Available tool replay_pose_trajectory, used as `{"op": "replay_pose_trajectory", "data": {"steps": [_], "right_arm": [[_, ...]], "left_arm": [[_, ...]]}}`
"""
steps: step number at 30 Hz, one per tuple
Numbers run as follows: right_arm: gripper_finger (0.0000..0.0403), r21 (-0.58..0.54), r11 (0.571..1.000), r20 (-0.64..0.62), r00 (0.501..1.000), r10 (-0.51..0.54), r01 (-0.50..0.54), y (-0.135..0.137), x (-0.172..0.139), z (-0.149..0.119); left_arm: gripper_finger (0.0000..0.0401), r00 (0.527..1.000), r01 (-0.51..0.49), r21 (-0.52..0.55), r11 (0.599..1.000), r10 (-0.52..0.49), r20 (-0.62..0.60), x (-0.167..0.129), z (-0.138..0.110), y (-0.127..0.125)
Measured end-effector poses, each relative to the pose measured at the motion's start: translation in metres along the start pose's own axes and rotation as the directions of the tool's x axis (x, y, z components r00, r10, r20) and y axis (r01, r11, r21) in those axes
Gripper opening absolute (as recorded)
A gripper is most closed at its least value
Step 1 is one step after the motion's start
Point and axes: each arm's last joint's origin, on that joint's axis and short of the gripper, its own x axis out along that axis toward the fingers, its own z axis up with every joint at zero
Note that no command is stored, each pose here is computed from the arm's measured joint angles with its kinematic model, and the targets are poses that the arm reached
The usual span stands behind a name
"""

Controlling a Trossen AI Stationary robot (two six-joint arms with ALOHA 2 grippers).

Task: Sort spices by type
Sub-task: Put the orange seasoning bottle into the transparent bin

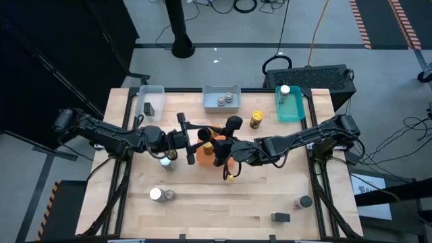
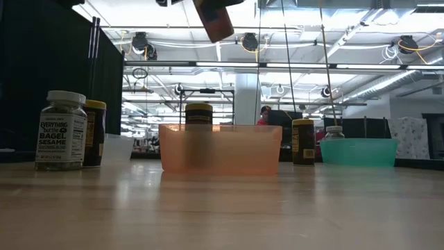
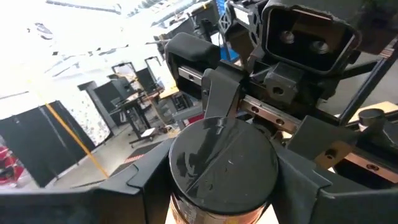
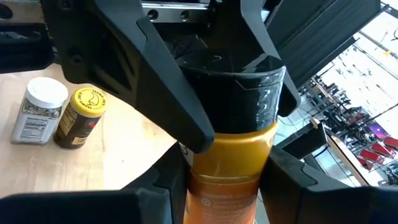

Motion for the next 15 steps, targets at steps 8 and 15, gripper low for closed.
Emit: {"op": "replay_pose_trajectory", "data": {"steps": [8, 15], "right_arm": [[0.0217, 0.069, 0.997, 0.005, 1.000, -0.021, 0.021, -0.003, -0.001, 0.002], [0.0269, 0.055, 0.998, 0.000, 0.999, -0.040, 0.040, -0.007, -0.004, 0.003]], "left_arm": [[0.0211, 0.998, -0.068, -0.062, 0.996, 0.067, -0.016, 0.002, 0.005, 0.004], [0.0211, 0.974, -0.213, -0.028, 0.977, 0.210, -0.089, 0.001, 0.004, 0.010]]}}
